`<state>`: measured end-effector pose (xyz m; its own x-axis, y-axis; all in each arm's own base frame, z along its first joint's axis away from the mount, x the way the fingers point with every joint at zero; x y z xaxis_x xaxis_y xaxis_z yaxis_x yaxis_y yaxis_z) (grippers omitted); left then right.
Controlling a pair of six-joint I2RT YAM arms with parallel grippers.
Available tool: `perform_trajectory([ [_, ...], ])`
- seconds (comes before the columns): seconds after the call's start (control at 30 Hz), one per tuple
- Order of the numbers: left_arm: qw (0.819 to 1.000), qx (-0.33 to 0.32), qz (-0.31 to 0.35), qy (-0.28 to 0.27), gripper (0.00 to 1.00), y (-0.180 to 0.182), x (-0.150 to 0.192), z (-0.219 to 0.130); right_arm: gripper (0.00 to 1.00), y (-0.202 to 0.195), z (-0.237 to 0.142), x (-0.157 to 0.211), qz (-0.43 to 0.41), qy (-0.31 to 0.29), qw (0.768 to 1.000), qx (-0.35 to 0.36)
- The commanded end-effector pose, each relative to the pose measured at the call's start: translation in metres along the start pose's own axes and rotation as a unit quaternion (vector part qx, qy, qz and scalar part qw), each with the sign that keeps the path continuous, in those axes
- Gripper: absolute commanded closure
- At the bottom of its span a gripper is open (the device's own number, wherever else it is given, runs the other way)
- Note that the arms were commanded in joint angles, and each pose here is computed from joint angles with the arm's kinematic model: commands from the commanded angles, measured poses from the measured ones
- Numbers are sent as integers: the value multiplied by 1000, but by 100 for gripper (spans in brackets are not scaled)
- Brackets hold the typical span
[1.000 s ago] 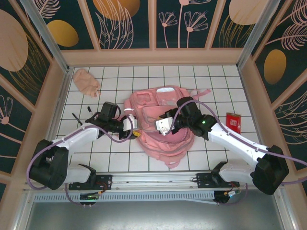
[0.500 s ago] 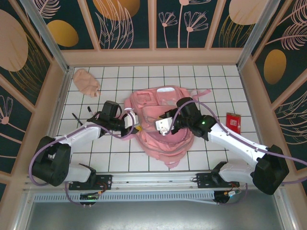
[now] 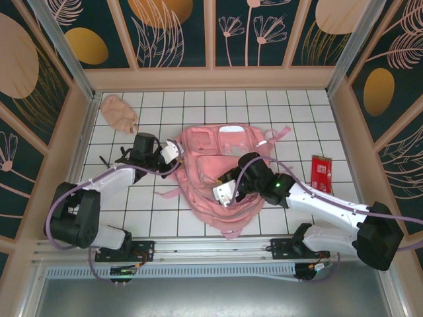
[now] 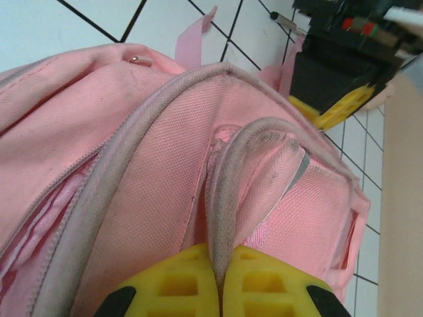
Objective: Pack the student bag
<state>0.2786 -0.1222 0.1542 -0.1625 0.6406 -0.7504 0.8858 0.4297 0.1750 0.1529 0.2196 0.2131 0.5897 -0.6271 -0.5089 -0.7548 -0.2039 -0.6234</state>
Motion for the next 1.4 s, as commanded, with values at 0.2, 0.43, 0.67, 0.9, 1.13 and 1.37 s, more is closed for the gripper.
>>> perform_trajectory([
  [0.2,996,-85,-9,-1,73,41,-12,-2,100,-6,-6,-18,-3,-67,998,14],
  [0.43,977,13,186,-106,37,-11,-21,-39,100,-37,-17,-14,68,-100,991,58],
  [0.67,952,56,259,-153,30,-45,-43,-46,100,-62,-14,-10,132,-113,984,40],
  [0.9,943,80,265,-187,27,-59,-58,-40,100,-70,-1,-7,150,-111,982,16],
  [1.13,931,130,271,-206,24,-71,-61,-35,100,-82,13,9,201,-89,975,28],
  [1.37,929,195,252,-186,1,-84,-52,-43,100,-93,12,18,224,-86,970,40],
])
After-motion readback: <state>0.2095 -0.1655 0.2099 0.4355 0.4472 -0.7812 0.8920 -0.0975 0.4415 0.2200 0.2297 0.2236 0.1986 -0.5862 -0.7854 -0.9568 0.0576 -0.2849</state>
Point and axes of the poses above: each hand's point on the last joint's axis, 136 mm out from that joint toward the fingers, its own z axis out along the fingers, its own y axis along the line the jaws close on, x = y × z, the point moved 10 cm from there along -z, back along the fingers, and after that the axes turned 8 degrees about z, right-handed, at the moved point
